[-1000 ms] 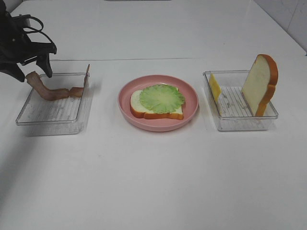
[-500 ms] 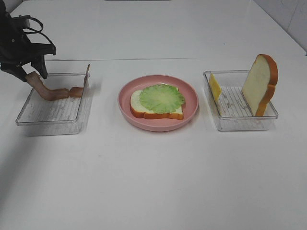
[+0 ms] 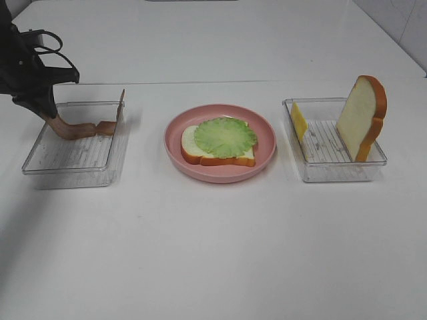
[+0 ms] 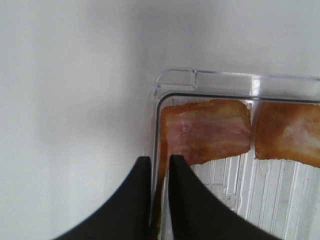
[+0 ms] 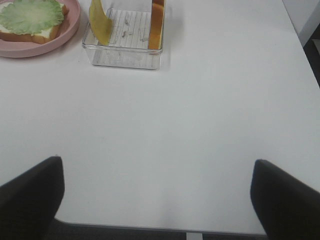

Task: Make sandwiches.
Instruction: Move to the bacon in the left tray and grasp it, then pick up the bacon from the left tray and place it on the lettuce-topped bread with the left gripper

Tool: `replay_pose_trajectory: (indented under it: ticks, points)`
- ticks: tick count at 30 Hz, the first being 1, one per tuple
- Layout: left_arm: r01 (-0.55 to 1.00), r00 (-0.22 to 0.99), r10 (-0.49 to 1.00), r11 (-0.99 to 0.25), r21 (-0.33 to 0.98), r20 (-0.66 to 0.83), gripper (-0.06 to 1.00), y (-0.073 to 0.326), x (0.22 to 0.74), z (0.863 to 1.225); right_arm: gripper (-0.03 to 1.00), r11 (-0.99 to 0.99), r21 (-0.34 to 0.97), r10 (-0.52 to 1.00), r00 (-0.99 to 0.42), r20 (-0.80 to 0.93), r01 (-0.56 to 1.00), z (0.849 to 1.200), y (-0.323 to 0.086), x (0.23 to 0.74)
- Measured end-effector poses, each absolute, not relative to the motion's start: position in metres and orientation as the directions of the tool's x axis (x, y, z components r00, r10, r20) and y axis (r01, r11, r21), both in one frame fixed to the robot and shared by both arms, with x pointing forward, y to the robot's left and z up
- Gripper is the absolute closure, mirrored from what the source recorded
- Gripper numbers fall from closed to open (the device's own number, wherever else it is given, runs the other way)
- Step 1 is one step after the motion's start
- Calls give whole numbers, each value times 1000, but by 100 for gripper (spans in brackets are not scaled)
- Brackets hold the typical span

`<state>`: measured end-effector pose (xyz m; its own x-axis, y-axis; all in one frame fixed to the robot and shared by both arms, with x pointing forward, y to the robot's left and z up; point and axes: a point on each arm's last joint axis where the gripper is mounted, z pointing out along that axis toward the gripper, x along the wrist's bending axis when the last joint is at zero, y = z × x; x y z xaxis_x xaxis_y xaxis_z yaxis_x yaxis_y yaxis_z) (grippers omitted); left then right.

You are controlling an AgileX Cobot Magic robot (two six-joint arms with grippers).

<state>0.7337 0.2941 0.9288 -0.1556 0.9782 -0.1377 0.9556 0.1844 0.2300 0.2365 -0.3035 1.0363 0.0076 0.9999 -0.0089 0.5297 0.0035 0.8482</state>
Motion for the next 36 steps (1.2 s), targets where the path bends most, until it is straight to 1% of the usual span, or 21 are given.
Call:
replay_pose_trajectory:
  ticks: [1, 2, 3, 11, 17, 22, 29, 32, 33, 34, 35, 36]
  points:
    - [956, -153, 980, 180, 231, -130, 91, 295, 734, 929, -2, 4, 848, 1000, 8, -9, 530, 1036, -303, 236]
    - [956, -153, 980, 180, 231, -130, 91, 295, 734, 929, -2, 4, 848, 1000, 8, -9, 530, 1036, -303, 236]
    - [956, -153, 980, 180, 231, -130, 94, 295, 734, 929, -2, 4, 848, 1000, 8, -9, 530, 1036, -303, 236]
    - [956, -152, 980, 178, 231, -126, 94, 295, 734, 929, -2, 4, 848, 1000, 8, -9, 530, 1036, -303, 236]
    - [953, -150, 981, 177, 246, -127, 94, 295, 733, 937, -2, 4, 848, 1000, 8, -9, 530, 1036, -303, 236]
    - [937, -139, 983, 171, 305, -123, 94, 296, 731, 964, -2, 4, 848, 1000, 8, -9, 530, 1036, -303, 236]
    - [937, -138, 981, 173, 303, -133, 94, 295, 730, 970, -2, 4, 848, 1000, 8, -9, 530, 1036, -303, 236]
    - [936, -138, 979, 179, 303, -151, 94, 294, 729, 980, -2, 4, 848, 1000, 8, -9, 530, 1036, -303, 236]
    - [930, -135, 977, 183, 318, -167, 94, 293, 729, 992, -2, 4, 848, 1000, 8, -9, 530, 1036, -303, 236]
    - [930, -135, 977, 183, 318, -167, 94, 293, 729, 992, -2, 4, 848, 1000, 8, -9, 530, 1036, -303, 236]
    - [927, -131, 976, 183, 329, -175, 94, 292, 728, 1000, -2, 4, 848, 1000, 8, -9, 530, 1036, -303, 236]
    - [917, -118, 975, 179, 356, -187, 94, 290, 728, 1017, -2, 4, 848, 1000, 8, -9, 530, 1036, -303, 236]
